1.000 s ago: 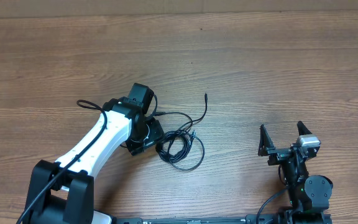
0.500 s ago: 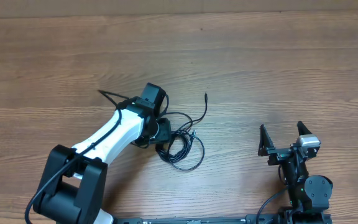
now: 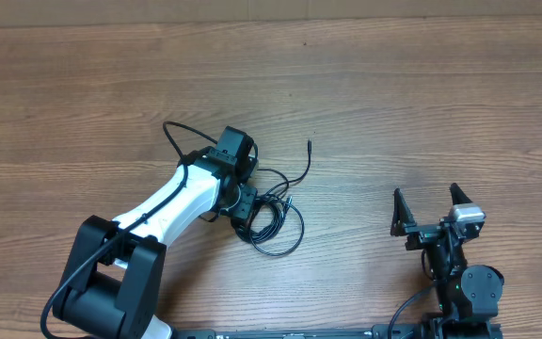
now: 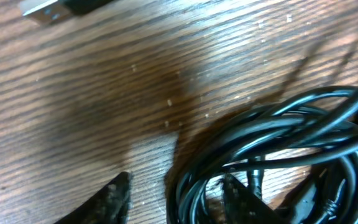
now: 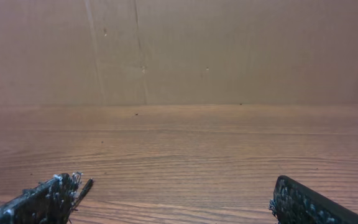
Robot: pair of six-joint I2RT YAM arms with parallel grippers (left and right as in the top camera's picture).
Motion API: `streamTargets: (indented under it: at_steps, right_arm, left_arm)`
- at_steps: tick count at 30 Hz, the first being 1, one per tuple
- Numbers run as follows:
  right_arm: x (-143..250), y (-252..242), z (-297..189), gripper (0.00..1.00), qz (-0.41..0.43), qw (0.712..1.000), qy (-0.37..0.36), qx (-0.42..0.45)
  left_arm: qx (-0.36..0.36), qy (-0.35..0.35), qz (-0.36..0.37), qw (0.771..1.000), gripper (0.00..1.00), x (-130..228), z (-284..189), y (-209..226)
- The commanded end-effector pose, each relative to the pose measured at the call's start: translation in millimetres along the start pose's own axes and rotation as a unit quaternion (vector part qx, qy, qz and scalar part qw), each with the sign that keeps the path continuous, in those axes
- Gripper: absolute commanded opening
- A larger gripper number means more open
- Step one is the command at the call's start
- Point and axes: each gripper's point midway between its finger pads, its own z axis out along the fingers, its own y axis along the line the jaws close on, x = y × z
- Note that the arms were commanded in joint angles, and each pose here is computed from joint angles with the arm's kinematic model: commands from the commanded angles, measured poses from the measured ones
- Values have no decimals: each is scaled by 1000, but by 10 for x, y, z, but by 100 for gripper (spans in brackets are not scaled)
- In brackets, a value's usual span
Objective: Untangle cables
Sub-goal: 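Lower the left gripper and close it on the cable bundle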
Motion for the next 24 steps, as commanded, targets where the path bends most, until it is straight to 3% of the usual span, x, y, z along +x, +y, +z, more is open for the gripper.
streamTargets:
  at_steps: [1, 20, 24]
  right_arm:
    - [17, -10, 0, 100, -1, 1000, -2, 3]
    - [17, -10, 0, 100, -1, 1000, -2, 3]
    - [17, -10, 0, 100, -1, 1000, -2, 3]
  left_arm:
    - [13, -2, 30, 999, 40, -24, 49, -70]
    - [23, -28, 35, 999, 24, -124, 78, -141]
    - [24, -30, 19, 999, 25, -94, 131, -134]
